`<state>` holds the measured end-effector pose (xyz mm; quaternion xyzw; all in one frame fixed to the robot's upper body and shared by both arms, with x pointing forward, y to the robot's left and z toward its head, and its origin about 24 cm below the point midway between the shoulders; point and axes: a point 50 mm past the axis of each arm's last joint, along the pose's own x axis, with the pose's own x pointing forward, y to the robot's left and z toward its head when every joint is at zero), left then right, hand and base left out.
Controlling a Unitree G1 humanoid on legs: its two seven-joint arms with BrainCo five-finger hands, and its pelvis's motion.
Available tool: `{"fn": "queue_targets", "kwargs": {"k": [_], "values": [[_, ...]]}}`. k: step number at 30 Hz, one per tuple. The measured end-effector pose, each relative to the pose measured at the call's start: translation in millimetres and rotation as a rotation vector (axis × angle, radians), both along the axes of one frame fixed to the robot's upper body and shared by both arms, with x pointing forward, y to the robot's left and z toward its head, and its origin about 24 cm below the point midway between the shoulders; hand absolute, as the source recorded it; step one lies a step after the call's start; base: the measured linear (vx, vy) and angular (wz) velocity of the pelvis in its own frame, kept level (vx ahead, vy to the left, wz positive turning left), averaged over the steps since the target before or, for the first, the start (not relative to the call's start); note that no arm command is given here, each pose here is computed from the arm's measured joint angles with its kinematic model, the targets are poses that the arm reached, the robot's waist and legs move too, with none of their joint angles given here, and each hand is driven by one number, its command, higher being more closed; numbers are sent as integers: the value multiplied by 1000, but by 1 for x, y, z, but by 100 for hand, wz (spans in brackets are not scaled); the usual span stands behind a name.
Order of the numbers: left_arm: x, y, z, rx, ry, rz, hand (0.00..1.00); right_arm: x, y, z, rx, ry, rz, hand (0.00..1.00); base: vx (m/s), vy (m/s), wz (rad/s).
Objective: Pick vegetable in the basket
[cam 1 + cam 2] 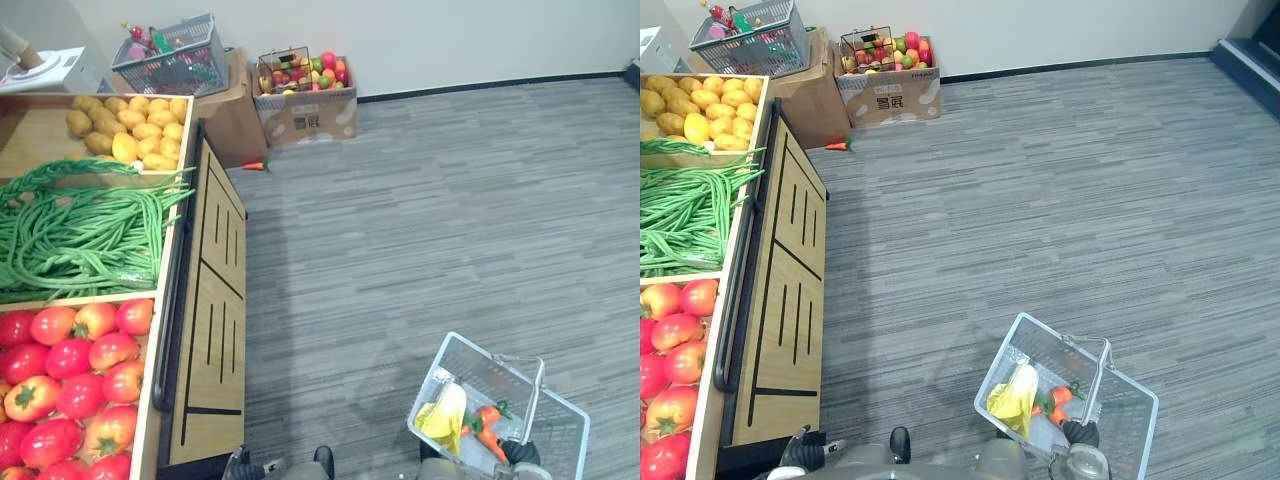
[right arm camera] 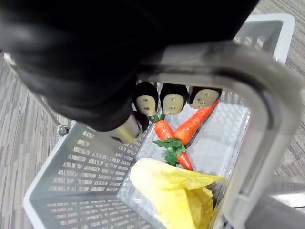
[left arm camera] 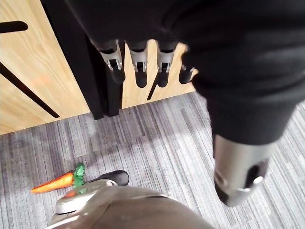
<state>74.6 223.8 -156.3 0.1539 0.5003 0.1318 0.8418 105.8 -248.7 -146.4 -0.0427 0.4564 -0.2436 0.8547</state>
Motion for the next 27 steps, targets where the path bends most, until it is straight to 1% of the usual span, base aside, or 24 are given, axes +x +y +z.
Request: {"fn": "queue_targets", "kwargs": {"k": [2,10,14,27], "values": [[-5,1,-2,-16,21,13,0,-4,4,-2,23,3,-24,100,18,-56,-14],[-20,6,-6,-58,48,161,0,-19,21,-11,89,49,-40,100,20,-16,-3],[-28,6,-8,-75,75,206,0,-32,24,-15,114,83,-55,100,1,-10,20],[-33,5,-10,-90,104,206,0,-46,30,-21,198,100,-182,100,10,-21,12]]}}
